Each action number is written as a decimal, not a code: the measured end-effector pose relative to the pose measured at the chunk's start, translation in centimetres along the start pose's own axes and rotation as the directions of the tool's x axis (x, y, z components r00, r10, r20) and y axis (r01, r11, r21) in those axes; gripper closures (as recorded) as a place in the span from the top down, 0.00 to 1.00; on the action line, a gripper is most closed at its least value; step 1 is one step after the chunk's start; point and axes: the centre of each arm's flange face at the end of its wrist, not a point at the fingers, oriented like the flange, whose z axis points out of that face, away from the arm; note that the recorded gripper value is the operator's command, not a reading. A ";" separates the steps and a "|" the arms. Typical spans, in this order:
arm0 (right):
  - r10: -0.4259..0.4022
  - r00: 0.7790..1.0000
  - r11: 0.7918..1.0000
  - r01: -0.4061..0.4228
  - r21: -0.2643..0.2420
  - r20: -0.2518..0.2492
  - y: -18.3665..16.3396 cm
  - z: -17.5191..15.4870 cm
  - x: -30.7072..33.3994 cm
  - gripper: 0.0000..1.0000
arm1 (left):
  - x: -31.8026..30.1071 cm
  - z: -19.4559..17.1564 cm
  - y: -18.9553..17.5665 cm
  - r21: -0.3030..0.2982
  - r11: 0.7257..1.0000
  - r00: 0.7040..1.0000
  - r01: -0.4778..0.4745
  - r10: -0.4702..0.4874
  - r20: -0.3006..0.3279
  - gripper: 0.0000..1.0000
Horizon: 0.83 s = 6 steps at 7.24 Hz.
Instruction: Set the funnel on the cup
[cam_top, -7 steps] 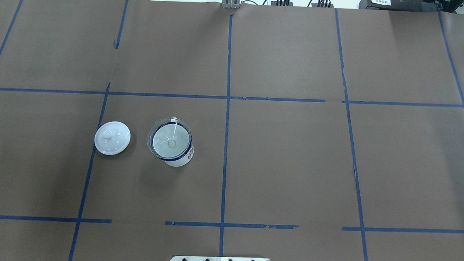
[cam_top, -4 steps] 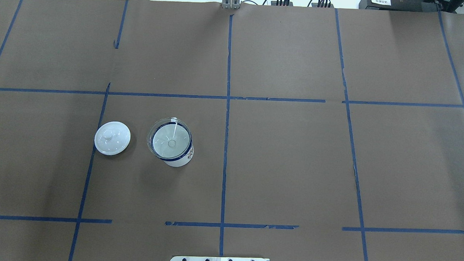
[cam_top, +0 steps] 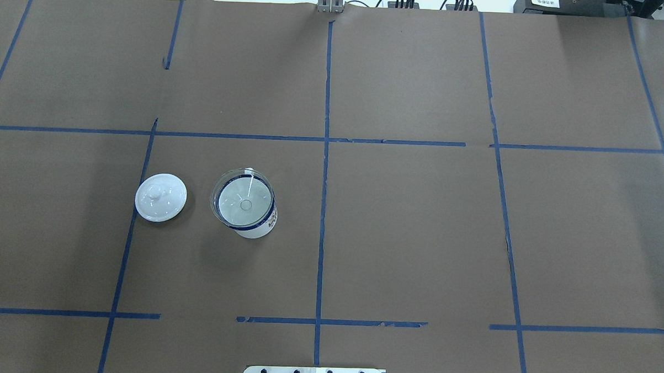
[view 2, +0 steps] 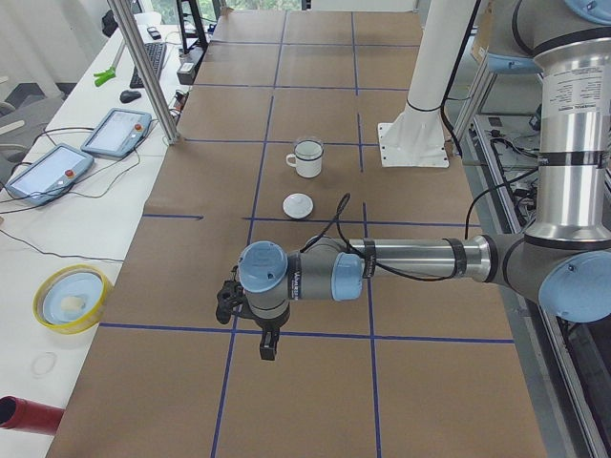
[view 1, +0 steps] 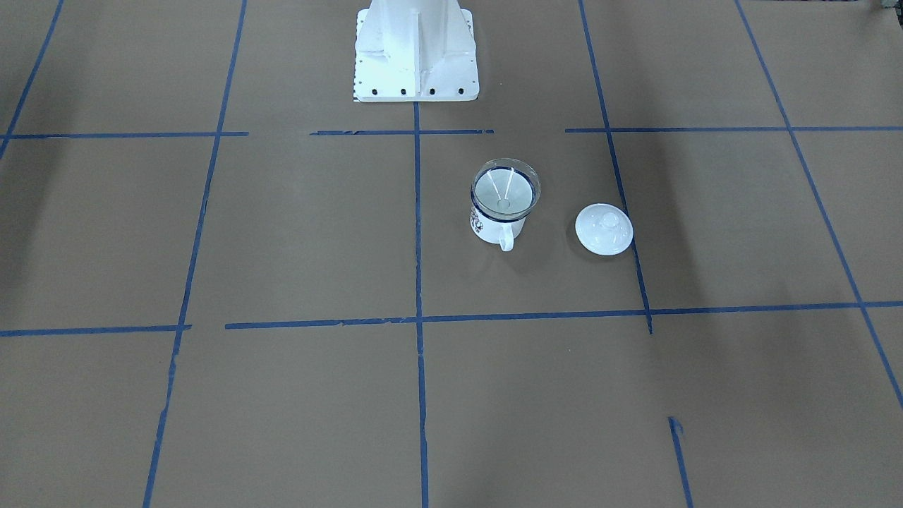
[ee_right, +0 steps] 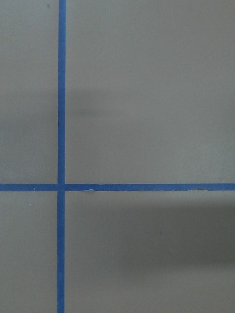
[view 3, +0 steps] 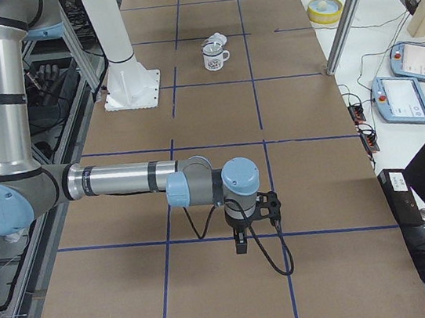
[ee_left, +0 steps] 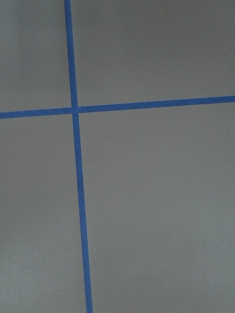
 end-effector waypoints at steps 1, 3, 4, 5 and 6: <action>0.000 1.000 1.000 0.000 0.000 0.000 0.0 0.0 0.0 1.00 | 0.1 -0.1 0.0 0.001 1.000 1.000 -0.001 0.001 0.001 1.00; 0.000 1.000 1.000 0.000 0.000 0.000 0.0 0.0 0.0 1.00 | 0.1 -0.1 -0.1 0.002 1.000 1.000 -0.001 0.001 0.001 1.00; 0.000 1.000 1.000 0.000 0.000 0.000 0.0 0.0 0.0 1.00 | 0.2 -0.2 -0.1 0.003 1.000 1.000 -0.003 0.003 0.001 1.00; 0.000 1.000 1.000 0.000 0.000 0.000 0.0 0.0 0.0 1.00 | 0.2 -0.3 -0.2 0.005 1.000 1.000 -0.005 0.005 0.001 1.00; 0.000 1.000 1.000 0.000 0.000 0.000 0.0 0.0 0.0 1.00 | 0.3 -0.4 -0.3 0.007 1.000 1.000 -0.006 0.006 0.001 1.00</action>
